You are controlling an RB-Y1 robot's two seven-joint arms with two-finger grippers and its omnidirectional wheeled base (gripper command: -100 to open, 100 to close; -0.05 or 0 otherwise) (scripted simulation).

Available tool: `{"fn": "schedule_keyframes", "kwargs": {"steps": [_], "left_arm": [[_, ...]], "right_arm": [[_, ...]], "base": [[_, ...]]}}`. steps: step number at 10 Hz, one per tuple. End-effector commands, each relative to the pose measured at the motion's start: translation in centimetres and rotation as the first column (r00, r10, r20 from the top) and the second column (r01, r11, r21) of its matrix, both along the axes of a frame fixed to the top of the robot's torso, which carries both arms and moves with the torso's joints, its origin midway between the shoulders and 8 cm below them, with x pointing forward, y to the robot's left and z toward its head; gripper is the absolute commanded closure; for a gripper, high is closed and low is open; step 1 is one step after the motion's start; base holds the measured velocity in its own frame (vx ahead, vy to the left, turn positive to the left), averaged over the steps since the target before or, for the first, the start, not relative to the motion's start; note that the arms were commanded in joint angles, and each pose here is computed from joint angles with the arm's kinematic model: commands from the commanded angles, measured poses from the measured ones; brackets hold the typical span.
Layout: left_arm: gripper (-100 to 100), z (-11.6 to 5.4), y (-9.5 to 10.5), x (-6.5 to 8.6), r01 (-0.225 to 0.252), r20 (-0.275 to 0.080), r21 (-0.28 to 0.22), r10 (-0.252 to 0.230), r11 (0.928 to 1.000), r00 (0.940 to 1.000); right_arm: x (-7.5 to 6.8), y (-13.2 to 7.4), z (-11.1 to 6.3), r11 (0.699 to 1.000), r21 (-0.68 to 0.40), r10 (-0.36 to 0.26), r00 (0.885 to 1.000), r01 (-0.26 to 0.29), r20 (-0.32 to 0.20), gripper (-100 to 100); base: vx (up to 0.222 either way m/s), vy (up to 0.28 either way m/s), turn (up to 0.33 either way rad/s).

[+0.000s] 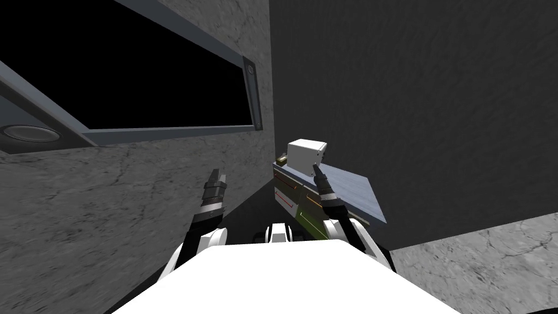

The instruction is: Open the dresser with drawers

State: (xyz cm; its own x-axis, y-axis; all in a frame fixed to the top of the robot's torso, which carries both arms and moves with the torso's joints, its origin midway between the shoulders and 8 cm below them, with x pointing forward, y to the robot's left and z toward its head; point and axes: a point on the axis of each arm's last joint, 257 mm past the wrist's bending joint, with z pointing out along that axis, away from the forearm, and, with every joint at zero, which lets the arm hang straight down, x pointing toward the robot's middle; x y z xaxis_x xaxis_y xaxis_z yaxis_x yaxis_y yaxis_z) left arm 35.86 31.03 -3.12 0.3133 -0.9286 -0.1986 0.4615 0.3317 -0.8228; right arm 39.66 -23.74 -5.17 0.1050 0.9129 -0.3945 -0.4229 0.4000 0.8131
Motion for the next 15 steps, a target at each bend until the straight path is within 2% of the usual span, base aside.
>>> {"fn": "schedule_keyframes", "kwargs": {"steps": [1,3,4,6,7,8,9,10,12,13,14,15], "left_arm": [[0,0.0,0.0,0.0,0.000,0.000,0.000,0.000,1.0000,1.0000],[0,0.0,0.0,0.0,0.000,0.000,0.000,0.000,1.0000,1.0000],[0,0.0,0.0,0.0,0.000,0.000,0.000,0.000,1.0000,1.0000],[0,0.0,0.0,0.0,0.000,0.000,0.000,0.000,1.0000,1.0000],[0,0.0,0.0,0.0,0.000,0.000,0.000,0.000,1.0000,1.0000],[0,0.0,0.0,0.0,0.000,0.000,0.000,0.000,1.0000,1.0000],[0,0.0,0.0,0.0,0.000,0.000,0.000,0.000,1.0000,1.0000],[0,0.0,0.0,0.0,0.000,0.000,0.000,0.000,1.0000,1.0000],[0,0.0,0.0,0.0,0.000,0.000,0.000,0.000,1.0000,1.0000],[0,0.0,0.0,0.0,0.000,0.000,0.000,0.000,1.0000,1.0000],[0,0.0,0.0,0.0,0.000,0.000,0.000,0.000,1.0000,1.0000],[0,0.0,0.0,0.0,0.000,0.000,0.000,0.000,1.0000,1.0000]], "right_arm": [[1.6,0.3,-3.2,0.998,-0.068,-0.021,0.996,0.015,-0.086,-100],[3.1,0.7,-6.9,0.987,-0.157,-0.050,0.983,0.022,-0.176,-100],[3.2,0.6,-7.3,0.987,-0.160,-0.058,0.980,0.027,-0.188,-100],[4.4,0.7,-11.2,0.966,-0.257,-0.100,0.956,0.027,-0.274,-100],[4.5,0.5,-11.7,0.965,-0.261,-0.109,0.952,0.031,-0.288,-100],[5.0,0.5,-13.8,0.949,-0.314,-0.135,0.935,0.027,-0.328,-100],[5.0,0.4,-13.9,0.949,-0.314,-0.140,0.932,0.030,-0.334,-100],[5.4,0.2,-16.2,0.929,-0.368,-0.173,0.910,0.024,-0.376,-100],[5.7,-0.1,-18.5,0.906,-0.423,-0.212,0.883,0.017,-0.418,-100],[6.0,-0.3,-20.0,0.881,-0.474,-0.245,0.865,0.010,-0.438,-100],[5.9,-0.5,-20.8,0.878,-0.478,-0.253,0.855,0.006,-0.453,-100],[6.1,-0.9,-22.9,0.847,-0.531,-0.290,0.829,-0.010,-0.478,-100]], "base": [[0.043,0.073,0.032],[0.063,0.125,0.054],[0.062,0.105,0.012],[0.057,0.100,0.047],[0.047,0.094,0.018],[0.044,0.085,0.036],[0.042,0.070,0.022],[0.056,0.079,0.042],[0.075,0.131,0.038],[0.053,0.103,0.041],[0.038,0.079,0.024],[0.048,0.098,0.036]]}}
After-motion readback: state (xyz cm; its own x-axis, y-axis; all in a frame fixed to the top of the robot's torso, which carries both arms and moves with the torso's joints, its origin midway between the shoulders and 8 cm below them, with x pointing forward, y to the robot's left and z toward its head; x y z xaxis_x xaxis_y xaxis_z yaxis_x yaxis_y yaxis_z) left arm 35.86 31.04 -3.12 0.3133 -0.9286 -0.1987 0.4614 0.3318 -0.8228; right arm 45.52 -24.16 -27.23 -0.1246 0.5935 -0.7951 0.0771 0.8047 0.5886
